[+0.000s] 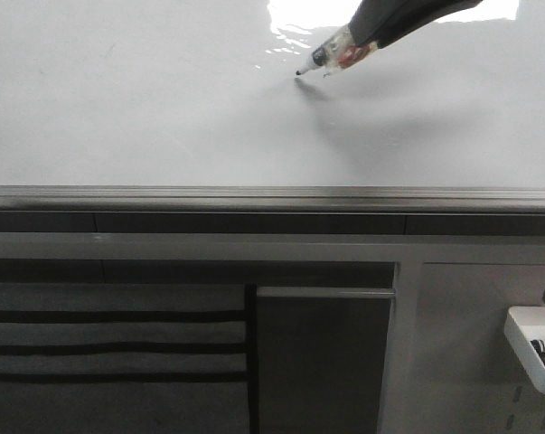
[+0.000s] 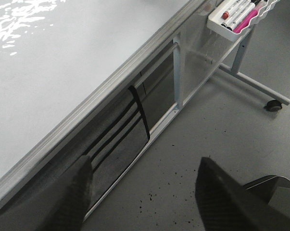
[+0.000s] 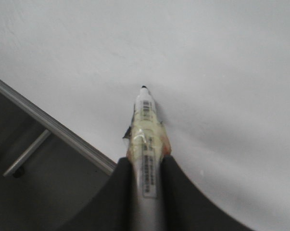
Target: Write number 3 on whiteboard
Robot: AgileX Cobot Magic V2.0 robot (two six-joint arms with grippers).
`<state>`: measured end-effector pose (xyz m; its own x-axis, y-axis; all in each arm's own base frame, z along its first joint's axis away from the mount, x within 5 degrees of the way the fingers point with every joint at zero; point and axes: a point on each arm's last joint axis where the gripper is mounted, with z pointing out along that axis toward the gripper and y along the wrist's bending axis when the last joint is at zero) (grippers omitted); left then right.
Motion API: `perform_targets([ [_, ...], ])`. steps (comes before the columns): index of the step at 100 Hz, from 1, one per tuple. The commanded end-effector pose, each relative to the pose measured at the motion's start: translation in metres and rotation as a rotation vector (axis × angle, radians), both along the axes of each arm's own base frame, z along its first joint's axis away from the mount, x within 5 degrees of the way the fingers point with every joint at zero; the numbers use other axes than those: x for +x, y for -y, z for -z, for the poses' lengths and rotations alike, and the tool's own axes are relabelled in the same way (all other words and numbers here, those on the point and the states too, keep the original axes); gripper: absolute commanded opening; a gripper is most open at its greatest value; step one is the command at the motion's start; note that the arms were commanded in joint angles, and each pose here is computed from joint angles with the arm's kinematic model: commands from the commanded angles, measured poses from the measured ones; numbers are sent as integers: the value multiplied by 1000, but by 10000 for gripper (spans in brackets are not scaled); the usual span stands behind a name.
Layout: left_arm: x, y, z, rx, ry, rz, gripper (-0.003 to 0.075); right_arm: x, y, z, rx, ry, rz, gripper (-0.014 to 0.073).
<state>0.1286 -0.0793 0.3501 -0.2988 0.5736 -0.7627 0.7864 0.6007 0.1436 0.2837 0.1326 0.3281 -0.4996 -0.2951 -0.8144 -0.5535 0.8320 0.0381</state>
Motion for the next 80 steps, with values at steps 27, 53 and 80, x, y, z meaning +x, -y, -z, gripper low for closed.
perform_targets([
  [27,2,1,-12,-67,51,-28,430,3,34,-16,-29,14,79,1],
  [53,2,1,-12,-67,51,-28,430,7,12,7,-2,21,59,1],
  [80,2,1,-12,-67,51,-28,430,10,26,6,-25,-41,72,1],
])
